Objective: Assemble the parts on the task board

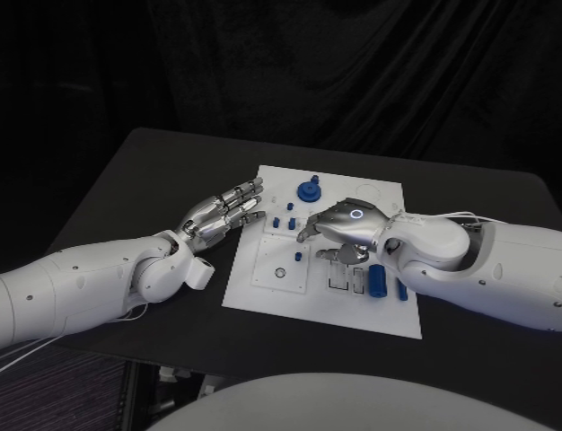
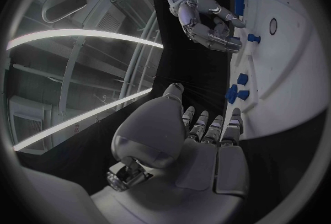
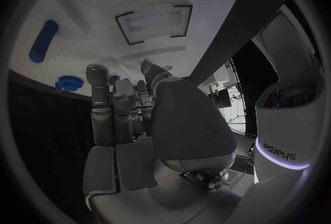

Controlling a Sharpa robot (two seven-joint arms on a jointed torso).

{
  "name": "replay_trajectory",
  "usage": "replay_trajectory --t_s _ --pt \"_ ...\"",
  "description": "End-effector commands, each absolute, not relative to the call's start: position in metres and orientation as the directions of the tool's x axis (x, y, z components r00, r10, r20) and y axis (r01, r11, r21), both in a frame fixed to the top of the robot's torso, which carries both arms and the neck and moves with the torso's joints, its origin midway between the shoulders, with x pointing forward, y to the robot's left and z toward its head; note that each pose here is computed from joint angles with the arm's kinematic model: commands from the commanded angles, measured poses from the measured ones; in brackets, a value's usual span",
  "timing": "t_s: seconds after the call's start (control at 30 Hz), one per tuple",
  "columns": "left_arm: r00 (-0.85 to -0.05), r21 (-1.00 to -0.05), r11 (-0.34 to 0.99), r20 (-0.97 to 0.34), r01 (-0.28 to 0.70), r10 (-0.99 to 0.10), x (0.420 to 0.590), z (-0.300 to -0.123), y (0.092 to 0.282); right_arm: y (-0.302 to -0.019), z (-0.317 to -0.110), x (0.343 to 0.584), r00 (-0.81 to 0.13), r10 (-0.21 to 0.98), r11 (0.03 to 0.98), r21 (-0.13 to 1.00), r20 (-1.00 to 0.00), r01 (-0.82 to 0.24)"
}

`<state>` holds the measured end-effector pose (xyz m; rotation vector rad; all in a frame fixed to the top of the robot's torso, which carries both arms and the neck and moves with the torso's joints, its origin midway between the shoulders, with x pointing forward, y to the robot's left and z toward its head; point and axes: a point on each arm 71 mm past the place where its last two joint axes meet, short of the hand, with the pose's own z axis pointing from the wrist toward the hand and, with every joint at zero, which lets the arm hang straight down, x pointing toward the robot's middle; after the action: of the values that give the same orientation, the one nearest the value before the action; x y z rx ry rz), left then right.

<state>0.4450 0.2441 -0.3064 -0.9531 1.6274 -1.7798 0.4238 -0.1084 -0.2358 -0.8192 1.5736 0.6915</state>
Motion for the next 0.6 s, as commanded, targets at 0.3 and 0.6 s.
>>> replay_trajectory --t_s 0.3,0.6 --pt "-0.519 -0.980 -0.091 -0.014 0.176 -0.855 0.443 -0.292 0.249 -0.158 -0.189 0.445 -0.073 -0.118 0.707 -0.032 -0.990 -0.707" --pt "-0.487 -0.966 -0.037 -0.096 0.257 -0.868 0.442 -0.289 0.252 -0.196 -0.192 0.453 -0.130 -0.139 0.775 -0.026 -0.982 -0.632"
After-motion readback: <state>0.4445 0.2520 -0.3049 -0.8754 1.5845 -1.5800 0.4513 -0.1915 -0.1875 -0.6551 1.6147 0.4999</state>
